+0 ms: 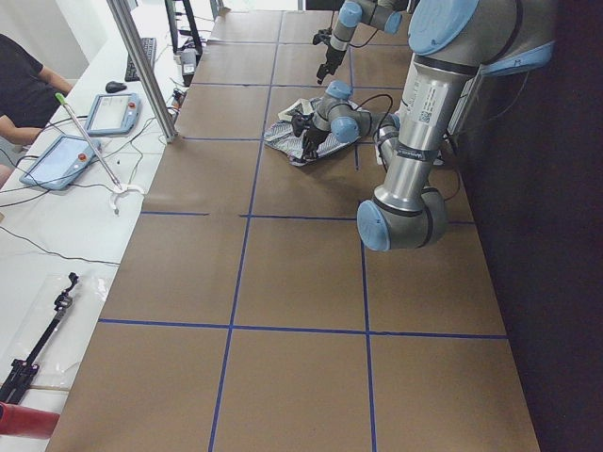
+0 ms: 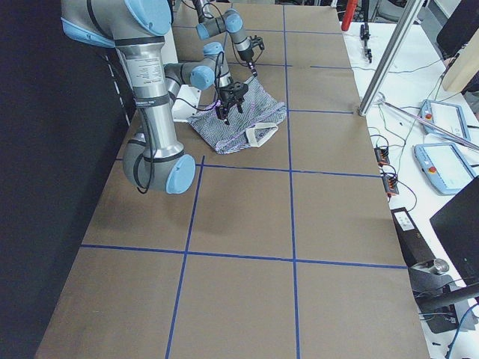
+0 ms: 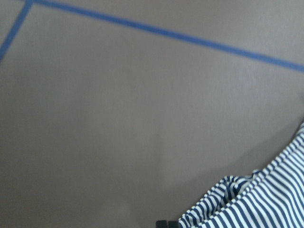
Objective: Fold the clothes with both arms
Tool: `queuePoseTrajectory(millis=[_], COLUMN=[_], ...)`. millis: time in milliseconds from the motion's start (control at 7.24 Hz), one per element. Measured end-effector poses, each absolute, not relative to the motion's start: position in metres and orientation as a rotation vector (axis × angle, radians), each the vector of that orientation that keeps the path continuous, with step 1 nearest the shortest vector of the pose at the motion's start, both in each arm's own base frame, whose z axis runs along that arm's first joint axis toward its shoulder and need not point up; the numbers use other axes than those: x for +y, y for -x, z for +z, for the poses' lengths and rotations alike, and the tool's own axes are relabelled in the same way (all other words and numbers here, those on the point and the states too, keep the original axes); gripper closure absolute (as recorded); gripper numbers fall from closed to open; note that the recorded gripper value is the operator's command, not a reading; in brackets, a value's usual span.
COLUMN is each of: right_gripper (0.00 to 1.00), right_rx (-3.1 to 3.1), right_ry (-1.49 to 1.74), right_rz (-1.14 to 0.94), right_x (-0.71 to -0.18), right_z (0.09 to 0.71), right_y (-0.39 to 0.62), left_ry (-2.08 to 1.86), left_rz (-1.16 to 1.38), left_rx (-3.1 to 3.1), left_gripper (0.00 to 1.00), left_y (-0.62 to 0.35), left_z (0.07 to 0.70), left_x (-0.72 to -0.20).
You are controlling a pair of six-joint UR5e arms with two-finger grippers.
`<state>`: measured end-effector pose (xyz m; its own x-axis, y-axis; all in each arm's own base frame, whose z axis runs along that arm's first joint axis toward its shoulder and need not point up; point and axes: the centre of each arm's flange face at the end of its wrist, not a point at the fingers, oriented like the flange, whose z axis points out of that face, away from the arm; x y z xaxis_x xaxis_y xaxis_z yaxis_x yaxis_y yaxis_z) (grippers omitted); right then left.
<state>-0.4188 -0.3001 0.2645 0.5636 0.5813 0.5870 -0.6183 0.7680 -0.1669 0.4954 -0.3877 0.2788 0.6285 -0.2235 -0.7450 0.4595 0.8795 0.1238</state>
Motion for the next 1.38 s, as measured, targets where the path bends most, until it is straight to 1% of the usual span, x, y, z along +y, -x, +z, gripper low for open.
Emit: queuePoseTrajectory(millis=[138, 553, 691, 829, 967, 1105, 1244, 1382], right_gripper=[0.00, 0.00, 0.00, 0.00, 0.00, 0.00, 0.00, 0.00], right_rx=[-0.667, -0.667, -0.668, -0.670, -0.681, -0.709, -0.754, -0.797], right_ry=[-0.062, -0.069, -0.071, -0.072, -0.073, -0.074, -0.077, -0.081], right_rz=[0.703, 0.680, 0.678, 0.677, 0.675, 0.670, 0.658, 0.639], right_x=[-0.301, -0.303, -0.303, -0.302, -0.302, -0.304, -0.308, -0.314], right_z=[0.265, 0.264, 0.264, 0.263, 0.260, 0.254, 0.247, 0.239], right_y=[0.418, 0.417, 0.417, 0.417, 0.418, 0.423, 0.437, 0.457], left_ry=[-0.369, -0.511, -0.542, -0.558, -0.559, -0.557, -0.537, -0.498], left_rz=[-0.416, -0.490, -0.506, -0.510, -0.506, -0.496, -0.475, -0.445], left_rx=[0.824, 0.843, 0.829, 0.827, 0.848, 0.888, 0.955, 1.031], left_gripper=[1.00, 1.00, 0.64, 0.53, 0.49, 0.49, 0.49, 0.49], left_y=[-0.492, -0.506, -0.502, -0.494, -0.487, -0.477, -0.462, -0.440], left_z=[0.291, 0.313, 0.325, 0.336, 0.336, 0.329, 0.322, 0.319], left_x=[-0.426, -0.586, -0.632, -0.658, -0.665, -0.658, -0.636, -0.601])
